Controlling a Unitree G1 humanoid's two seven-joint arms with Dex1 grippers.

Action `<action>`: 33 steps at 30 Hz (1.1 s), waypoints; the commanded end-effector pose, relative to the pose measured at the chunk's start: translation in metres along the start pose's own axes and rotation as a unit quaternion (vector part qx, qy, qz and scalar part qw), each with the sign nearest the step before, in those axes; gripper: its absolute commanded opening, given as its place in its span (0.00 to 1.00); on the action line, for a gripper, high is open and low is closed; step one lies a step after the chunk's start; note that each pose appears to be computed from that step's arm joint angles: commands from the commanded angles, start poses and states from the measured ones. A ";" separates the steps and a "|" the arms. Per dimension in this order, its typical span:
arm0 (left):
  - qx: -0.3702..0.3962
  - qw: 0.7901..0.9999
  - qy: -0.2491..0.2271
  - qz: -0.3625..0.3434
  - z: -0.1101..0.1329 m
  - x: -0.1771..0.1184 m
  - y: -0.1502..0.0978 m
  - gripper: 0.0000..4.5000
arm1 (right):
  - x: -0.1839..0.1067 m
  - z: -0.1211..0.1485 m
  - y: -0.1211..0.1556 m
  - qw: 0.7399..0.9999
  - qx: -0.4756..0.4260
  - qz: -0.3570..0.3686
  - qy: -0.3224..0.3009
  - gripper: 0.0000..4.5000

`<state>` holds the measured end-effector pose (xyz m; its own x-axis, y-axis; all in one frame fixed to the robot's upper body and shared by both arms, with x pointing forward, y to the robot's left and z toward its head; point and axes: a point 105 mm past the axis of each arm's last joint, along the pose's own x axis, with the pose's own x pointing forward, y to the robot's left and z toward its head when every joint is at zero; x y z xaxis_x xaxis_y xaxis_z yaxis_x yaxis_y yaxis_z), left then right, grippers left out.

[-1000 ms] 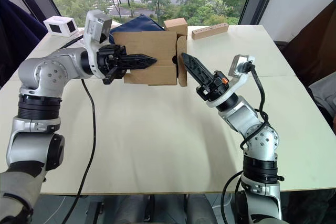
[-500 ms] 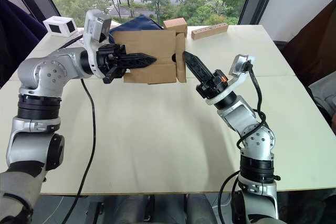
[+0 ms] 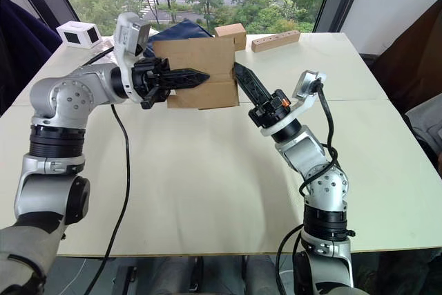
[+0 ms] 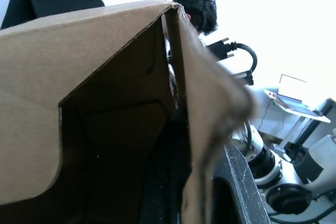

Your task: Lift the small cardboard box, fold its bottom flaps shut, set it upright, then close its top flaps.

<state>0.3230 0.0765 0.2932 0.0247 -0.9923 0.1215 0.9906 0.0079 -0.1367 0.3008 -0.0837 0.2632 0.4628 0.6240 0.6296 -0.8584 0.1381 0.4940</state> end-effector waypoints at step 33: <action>0.024 0.999 -0.028 -0.012 0.015 -0.003 -0.010 0.00 | -0.019 0.035 0.029 0.999 -0.032 0.019 -0.022 0.00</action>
<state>0.3222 0.0766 0.2964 0.0217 -0.9885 0.1494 0.9906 0.0011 -0.1367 0.2839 -0.1155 0.2742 0.4728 0.6044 0.6412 -0.8632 0.1716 0.4748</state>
